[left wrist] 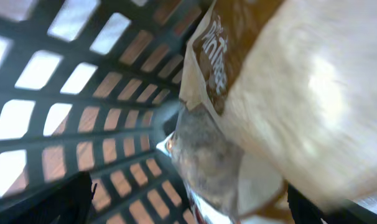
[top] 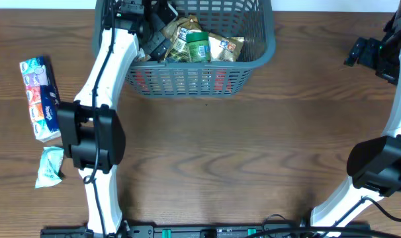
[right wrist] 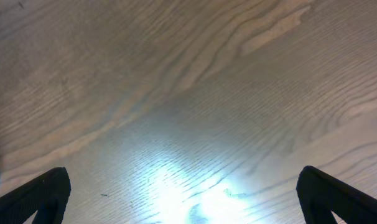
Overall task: Pack container
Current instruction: 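Grasp the PanTree pouch with the left gripper and drop it into the basket, then move the left gripper to the blue Kleenex tissue pack and grasp it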
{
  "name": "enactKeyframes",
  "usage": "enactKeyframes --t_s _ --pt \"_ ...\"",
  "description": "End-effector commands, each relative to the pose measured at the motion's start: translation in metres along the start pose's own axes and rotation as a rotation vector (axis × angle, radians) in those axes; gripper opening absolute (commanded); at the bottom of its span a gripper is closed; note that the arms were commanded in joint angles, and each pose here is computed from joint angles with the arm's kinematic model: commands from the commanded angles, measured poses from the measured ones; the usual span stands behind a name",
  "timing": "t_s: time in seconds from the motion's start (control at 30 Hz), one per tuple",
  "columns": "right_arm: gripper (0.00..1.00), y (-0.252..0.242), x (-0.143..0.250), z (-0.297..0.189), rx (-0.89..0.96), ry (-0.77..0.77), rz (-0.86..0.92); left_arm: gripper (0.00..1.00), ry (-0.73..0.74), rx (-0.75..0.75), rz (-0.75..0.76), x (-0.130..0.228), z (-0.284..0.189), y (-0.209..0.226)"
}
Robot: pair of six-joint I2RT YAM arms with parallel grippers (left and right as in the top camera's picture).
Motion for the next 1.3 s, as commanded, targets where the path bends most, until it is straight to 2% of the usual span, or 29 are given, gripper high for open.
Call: enactKeyframes --t_s 0.0,0.13,0.23,0.33,0.47,0.53,0.63,0.77,0.87,1.03,1.27 --pt "0.99 -0.003 0.001 0.0 -0.002 0.006 -0.009 0.98 -0.114 -0.106 -0.064 -0.028 -0.076 0.023" --pt "0.99 -0.003 0.001 0.0 -0.002 0.006 -0.009 0.98 -0.202 -0.251 -0.119 -0.038 -0.158 0.048" --pt "0.99 -0.003 0.001 0.0 -0.002 0.007 -0.009 0.98 -0.269 -0.359 -0.262 -0.028 -0.228 0.066" --pt "0.99 -0.003 0.003 0.0 -0.001 0.014 -0.01 0.98 -0.268 -0.395 -0.461 0.007 -0.273 0.077" --pt "0.99 -0.003 0.006 0.0 0.002 0.025 -0.011 0.98 -0.102 -0.396 -0.644 0.082 -0.294 0.079" --pt "0.99 -0.004 0.007 0.0 0.003 0.029 -0.012 0.99 -0.011 -0.399 -0.693 0.115 -0.295 0.081" --pt "0.99 -0.004 0.008 0.0 0.003 0.033 -0.023 0.98 0.094 -0.402 -0.852 0.162 -0.295 0.087" --pt "0.99 -0.001 0.007 0.0 -0.016 0.032 -0.024 0.98 0.094 -0.333 -0.956 0.186 -0.285 0.099" --pt "0.99 0.001 0.007 0.0 -0.027 0.033 -0.03 0.98 0.141 -0.337 -1.012 0.208 -0.271 0.111" --pt "0.99 0.0 0.007 0.0 -0.023 0.031 -0.049 0.99 0.281 -0.299 -1.128 0.258 -0.219 0.13" --pt "0.99 0.002 -0.002 0.0 -0.03 -0.009 -0.045 0.99 0.431 -0.199 -1.171 0.3 -0.135 0.133"
Point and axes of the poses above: each gripper's point midway between its finger pads, its own z axis out along the fingers, its own y axis along the line the jaws close on, x = y × z, the point moved 1 cm from there along -z, back along the fingers, and after that the axes turned 1 degree about z, right-handed, at the moved point
